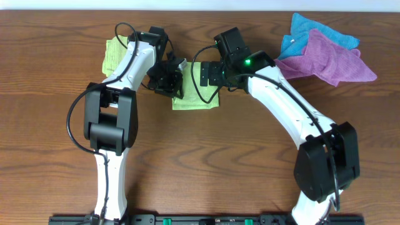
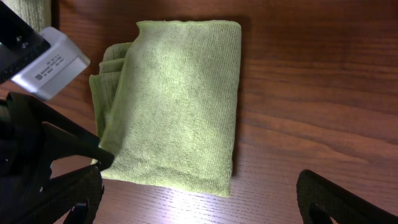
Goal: Fold the cloth
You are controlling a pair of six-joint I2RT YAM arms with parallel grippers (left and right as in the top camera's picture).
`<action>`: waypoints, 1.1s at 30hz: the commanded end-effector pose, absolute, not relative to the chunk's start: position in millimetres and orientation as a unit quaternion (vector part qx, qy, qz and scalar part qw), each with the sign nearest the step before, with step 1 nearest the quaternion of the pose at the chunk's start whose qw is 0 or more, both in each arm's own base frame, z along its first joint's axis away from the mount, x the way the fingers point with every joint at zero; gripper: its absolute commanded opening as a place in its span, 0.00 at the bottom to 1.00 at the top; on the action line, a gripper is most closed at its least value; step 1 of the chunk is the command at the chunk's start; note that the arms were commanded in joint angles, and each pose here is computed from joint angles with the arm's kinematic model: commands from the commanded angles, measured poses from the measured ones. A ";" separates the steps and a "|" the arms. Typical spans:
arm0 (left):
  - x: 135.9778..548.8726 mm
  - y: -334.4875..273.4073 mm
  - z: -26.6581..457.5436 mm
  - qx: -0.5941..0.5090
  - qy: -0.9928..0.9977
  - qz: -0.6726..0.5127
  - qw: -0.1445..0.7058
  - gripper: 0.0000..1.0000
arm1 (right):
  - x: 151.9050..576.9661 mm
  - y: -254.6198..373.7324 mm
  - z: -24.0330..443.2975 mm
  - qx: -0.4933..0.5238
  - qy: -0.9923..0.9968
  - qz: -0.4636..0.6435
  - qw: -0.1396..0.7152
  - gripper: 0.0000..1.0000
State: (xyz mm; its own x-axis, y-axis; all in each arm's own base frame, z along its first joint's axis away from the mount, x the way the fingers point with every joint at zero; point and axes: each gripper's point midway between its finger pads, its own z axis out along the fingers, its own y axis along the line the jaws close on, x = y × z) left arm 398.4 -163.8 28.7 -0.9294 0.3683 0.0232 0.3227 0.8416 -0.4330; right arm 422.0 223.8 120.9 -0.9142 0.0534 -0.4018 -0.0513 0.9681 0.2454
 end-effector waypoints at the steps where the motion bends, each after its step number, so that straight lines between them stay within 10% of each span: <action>1: 393.1 -165.1 20.9 -0.170 -0.959 0.218 0.069 0.37 | 423.5 225.5 132.3 -0.008 0.967 0.127 0.220 0.99; 33: 343.4 -147.7 28.2 -0.127 -0.957 0.186 0.184 0.19 | 425.6 221.6 132.3 -0.005 0.967 0.116 0.226 0.99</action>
